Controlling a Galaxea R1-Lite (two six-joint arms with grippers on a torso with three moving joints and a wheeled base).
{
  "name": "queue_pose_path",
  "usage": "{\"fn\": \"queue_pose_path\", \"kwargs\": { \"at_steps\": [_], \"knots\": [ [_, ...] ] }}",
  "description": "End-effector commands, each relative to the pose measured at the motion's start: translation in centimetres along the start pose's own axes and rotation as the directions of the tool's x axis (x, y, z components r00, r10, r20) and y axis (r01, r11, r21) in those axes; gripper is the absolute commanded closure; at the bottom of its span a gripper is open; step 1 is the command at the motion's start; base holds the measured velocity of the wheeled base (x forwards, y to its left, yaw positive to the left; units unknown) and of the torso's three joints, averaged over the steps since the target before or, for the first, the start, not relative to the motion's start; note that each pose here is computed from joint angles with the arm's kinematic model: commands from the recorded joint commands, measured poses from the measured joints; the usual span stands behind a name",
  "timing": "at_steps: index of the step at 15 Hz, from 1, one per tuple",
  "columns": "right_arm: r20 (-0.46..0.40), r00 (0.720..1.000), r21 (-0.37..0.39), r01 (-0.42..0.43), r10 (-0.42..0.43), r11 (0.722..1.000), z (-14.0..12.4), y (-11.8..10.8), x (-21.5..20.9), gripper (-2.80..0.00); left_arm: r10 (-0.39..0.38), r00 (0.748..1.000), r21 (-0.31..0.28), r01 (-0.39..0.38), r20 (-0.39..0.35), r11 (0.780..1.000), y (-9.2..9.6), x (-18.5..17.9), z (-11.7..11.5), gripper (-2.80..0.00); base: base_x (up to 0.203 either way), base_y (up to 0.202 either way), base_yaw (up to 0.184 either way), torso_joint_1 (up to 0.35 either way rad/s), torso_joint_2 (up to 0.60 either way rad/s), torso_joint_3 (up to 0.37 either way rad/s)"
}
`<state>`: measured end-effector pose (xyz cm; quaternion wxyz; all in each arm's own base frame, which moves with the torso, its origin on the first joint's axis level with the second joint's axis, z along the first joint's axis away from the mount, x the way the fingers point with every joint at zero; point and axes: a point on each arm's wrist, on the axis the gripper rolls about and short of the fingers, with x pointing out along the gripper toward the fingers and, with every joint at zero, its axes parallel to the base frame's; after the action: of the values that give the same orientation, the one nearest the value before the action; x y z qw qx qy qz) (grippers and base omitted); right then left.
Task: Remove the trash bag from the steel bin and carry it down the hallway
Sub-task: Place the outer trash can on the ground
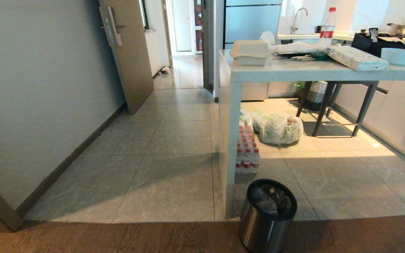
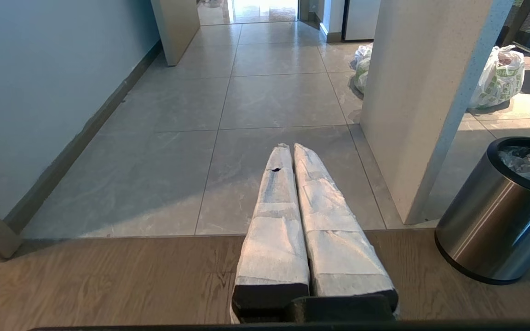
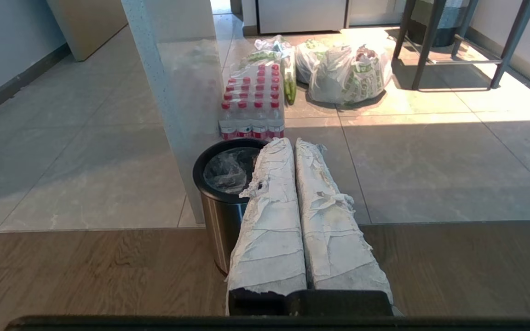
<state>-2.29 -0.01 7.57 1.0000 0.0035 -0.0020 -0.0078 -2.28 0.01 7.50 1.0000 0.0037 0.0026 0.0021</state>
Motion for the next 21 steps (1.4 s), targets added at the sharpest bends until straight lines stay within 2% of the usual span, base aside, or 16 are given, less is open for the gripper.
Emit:
{"fn": "queue_pose_path", "kwargs": {
  "at_steps": [1, 5, 21],
  "knots": [
    [-0.004, 1.0, 0.001, 0.0, 0.0, 1.0, -0.1, 0.0, 0.02, 0.0, 0.0, 1.0, -0.001, 0.0, -0.001, 1.0, 0.0, 0.0, -0.01, 0.0, 0.0, 0.0, 0.0, 0.0, 0.0, 0.0],
    [-0.004, 1.0, 0.001, 0.0, 0.0, 1.0, -0.1, 0.0, 0.02, 0.0, 0.0, 1.0, -0.001, 0.0, -0.001, 1.0, 0.0, 0.0, -0.01, 0.0, 0.0, 0.0, 0.0, 0.001, 0.0, -0.062],
    [-0.003, 1.0, -0.006, -0.003, 0.003, 1.0, -0.06, 0.01, 0.03, 0.0, 0.0, 1.0, -0.007, 0.0, -0.001, 1.0, 0.0, 0.0, -0.01, 0.0, 0.0, 0.0, 0.0, 0.002, 0.0, -0.194]
  ]
}}
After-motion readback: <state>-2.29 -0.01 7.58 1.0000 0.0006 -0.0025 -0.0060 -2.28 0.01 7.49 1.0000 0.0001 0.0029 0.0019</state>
